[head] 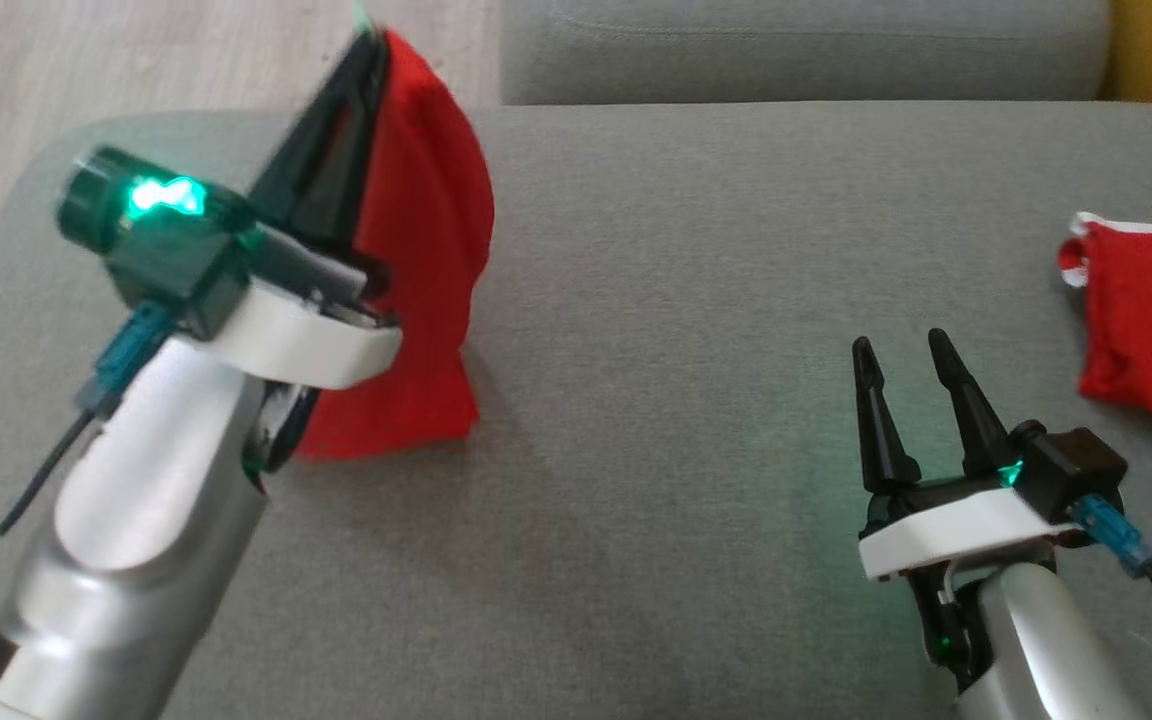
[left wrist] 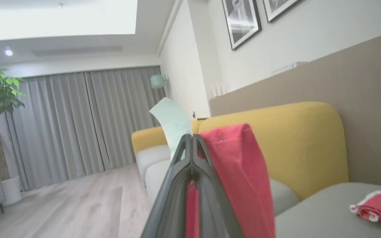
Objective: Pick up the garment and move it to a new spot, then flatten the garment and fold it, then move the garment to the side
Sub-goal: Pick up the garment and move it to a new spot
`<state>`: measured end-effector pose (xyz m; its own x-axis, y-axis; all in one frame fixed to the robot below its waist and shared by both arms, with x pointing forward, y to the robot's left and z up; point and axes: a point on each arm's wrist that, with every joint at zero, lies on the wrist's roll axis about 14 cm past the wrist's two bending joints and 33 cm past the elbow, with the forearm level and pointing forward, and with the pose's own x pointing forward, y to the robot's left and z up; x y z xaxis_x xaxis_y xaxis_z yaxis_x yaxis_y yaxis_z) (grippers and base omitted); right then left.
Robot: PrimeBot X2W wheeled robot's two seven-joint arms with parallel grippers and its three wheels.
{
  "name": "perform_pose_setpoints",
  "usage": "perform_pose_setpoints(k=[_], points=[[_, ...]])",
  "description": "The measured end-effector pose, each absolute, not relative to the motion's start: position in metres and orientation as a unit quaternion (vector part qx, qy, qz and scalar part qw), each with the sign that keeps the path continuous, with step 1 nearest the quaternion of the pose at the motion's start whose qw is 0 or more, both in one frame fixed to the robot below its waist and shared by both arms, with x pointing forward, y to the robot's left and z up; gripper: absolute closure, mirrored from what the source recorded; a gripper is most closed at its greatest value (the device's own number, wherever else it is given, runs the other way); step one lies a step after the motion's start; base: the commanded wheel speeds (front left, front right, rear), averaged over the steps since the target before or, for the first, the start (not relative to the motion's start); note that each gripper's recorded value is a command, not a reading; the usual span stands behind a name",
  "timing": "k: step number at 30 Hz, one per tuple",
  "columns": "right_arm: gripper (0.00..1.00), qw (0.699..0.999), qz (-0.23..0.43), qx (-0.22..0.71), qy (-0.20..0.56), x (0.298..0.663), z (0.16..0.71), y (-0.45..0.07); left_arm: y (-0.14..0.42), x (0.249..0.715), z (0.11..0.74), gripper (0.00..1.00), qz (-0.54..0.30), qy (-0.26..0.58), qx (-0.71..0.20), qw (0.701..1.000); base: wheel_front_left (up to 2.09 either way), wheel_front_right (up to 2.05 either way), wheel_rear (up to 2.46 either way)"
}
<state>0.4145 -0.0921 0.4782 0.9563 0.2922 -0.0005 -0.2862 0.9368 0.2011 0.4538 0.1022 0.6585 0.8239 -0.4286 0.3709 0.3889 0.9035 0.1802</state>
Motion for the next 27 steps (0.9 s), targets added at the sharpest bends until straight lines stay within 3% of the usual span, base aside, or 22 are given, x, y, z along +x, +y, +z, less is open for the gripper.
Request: perform_pose_setpoints(k=[8, 18, 22, 27], points=[[0.00, 0.988, 0.114, 0.106, 0.008, 0.408, 0.482, -0.116, 0.074, 0.442, 0.743, 1.00, -0.237, -0.342, 0.064, 0.907, 0.00, 0.00, 0.00], [0.00, 0.992, 0.064, 0.110, -0.011, 0.406, 0.490, -0.152, 0.023, 0.438, 0.809, 1.00, -0.291, -0.454, 0.088, 0.838, 0.00, 0.00, 0.00], [0.00, 0.992, 0.044, 0.114, -0.032, 0.409, 0.503, -0.168, -0.002, 0.448, 0.815, 1.00, -0.321, -0.466, 0.097, 0.819, 0.00, 0.00, 0.00], [0.00, 0.992, 0.032, 0.119, -0.028, 0.405, 0.500, -0.175, -0.036, 0.484, 0.783, 1.00, -0.361, -0.412, 0.119, 0.828, 0.00, 0.00, 0.00]])
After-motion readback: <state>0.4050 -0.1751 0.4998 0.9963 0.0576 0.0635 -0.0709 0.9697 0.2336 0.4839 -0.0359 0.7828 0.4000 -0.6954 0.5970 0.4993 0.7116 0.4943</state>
